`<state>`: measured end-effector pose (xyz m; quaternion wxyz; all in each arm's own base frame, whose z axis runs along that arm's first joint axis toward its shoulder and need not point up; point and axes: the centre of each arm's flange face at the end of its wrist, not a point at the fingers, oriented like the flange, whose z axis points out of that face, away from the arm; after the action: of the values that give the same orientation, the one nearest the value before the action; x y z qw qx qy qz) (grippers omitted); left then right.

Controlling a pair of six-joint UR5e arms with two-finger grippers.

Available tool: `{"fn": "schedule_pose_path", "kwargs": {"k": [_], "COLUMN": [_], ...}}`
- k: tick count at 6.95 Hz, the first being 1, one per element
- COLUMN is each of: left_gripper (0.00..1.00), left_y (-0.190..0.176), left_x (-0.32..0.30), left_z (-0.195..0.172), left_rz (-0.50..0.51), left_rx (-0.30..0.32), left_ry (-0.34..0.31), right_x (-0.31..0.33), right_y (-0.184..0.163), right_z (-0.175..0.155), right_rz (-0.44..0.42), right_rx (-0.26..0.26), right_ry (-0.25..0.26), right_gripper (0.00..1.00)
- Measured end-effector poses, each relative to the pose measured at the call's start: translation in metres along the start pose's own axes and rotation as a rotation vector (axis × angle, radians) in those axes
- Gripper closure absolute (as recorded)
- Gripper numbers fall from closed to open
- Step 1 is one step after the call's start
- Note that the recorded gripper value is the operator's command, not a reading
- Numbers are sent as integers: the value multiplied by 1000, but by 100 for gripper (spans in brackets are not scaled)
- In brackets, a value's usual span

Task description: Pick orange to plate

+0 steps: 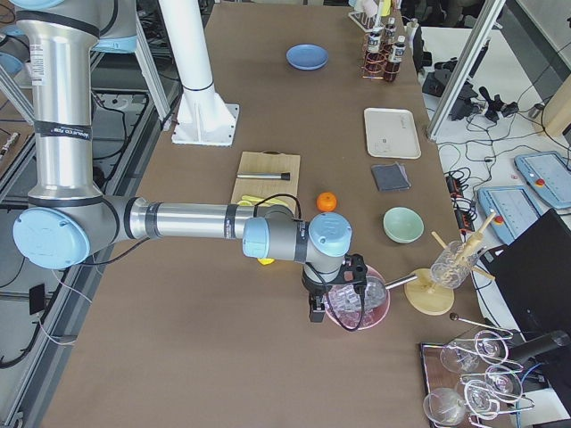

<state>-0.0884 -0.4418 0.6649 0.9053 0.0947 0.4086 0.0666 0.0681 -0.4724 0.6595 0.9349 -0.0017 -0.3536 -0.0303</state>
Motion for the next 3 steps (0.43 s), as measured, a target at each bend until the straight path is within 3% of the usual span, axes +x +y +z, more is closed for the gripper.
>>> {"fn": "schedule_pose_path", "kwargs": {"k": [3], "left_gripper": [2], "left_y": [1], "left_x": [0], "left_z": [0], "left_rz": [1], "left_rx": [0], "left_ry": [2], "right_x": [-1], "right_y": [0], "right_z": [-1], "right_rz": [-2], "right_rx": [2], "right_ry": [0], "right_gripper": [0]}}
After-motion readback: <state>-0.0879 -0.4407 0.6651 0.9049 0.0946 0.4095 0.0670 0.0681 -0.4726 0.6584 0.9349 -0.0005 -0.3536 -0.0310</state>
